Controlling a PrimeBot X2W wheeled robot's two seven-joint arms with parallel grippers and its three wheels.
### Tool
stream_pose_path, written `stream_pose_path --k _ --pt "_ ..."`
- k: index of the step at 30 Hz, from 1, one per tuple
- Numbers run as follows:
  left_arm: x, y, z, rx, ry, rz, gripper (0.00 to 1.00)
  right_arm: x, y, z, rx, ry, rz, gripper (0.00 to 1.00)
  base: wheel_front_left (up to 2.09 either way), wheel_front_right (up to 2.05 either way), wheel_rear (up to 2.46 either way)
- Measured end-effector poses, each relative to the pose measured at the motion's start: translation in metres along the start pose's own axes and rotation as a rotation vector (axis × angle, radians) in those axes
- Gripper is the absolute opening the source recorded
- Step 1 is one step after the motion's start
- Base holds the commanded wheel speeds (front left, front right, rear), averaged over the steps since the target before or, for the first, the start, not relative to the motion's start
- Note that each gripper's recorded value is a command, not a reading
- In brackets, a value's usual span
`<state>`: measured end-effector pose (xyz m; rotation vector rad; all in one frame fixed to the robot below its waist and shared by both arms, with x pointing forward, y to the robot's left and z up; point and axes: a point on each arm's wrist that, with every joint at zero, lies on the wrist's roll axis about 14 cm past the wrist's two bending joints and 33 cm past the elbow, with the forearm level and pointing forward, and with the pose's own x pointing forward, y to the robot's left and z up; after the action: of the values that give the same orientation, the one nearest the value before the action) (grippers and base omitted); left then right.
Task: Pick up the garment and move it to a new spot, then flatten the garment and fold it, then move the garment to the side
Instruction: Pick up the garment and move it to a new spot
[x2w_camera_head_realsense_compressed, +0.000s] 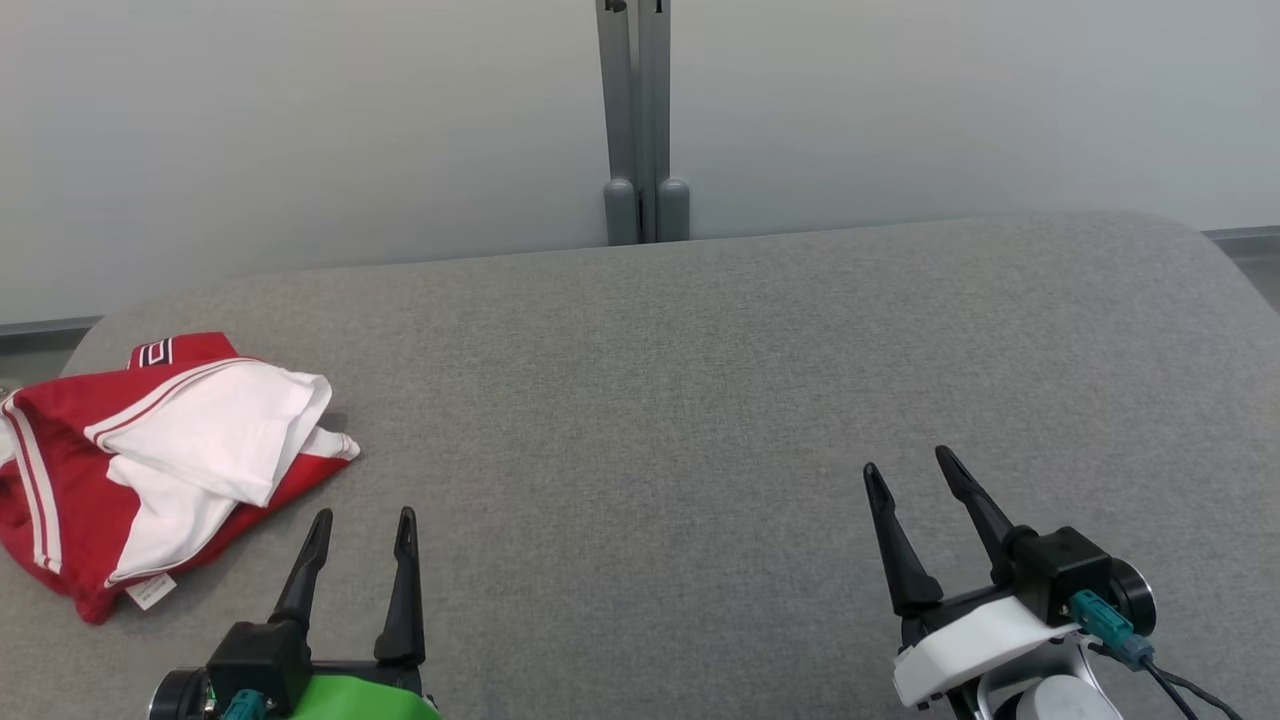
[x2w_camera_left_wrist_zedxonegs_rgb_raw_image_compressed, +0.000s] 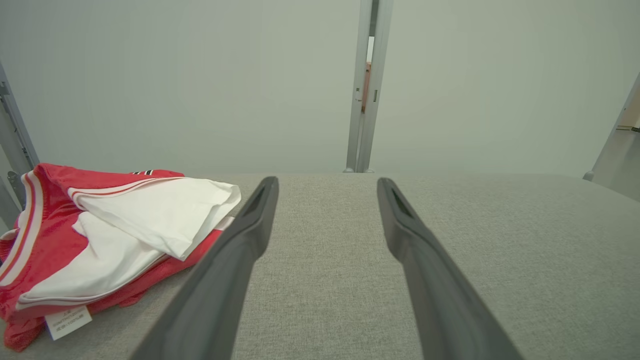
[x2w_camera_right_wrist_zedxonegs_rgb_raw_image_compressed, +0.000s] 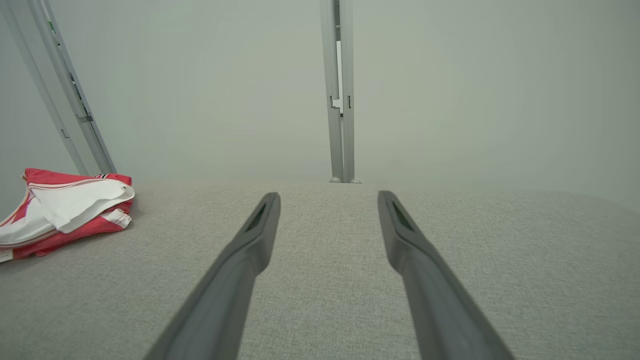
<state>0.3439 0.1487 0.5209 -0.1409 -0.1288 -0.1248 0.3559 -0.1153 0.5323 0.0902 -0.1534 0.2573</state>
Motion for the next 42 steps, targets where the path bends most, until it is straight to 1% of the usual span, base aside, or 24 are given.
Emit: stream_pose_path --k 6,13,19,31,42 --pt "-0.007 0.013 0.000 0.010 0.000 0.043 1.00 0.007 0.010 -0.005 0.003 0.014 0.035 1.00 0.00 0.00 0.00" --pt "-0.020 0.033 0.003 0.028 -0.003 0.116 1.00 0.018 0.030 -0.011 0.012 0.029 0.101 1.00 0.00 0.00 0.00" --pt "-0.037 0.055 0.007 0.049 -0.008 0.198 1.00 0.028 0.053 -0.019 0.029 0.046 0.175 1.00 0.00 0.00 0.00" --pt "-0.086 0.105 0.018 0.086 -0.027 0.398 1.00 0.047 0.109 -0.029 0.057 0.070 0.343 1.00 0.00 0.00 0.00" --pt "-0.125 0.131 0.024 0.099 -0.033 0.536 1.00 0.056 0.149 -0.038 0.069 0.091 0.465 1.00 0.00 0.00 0.00"
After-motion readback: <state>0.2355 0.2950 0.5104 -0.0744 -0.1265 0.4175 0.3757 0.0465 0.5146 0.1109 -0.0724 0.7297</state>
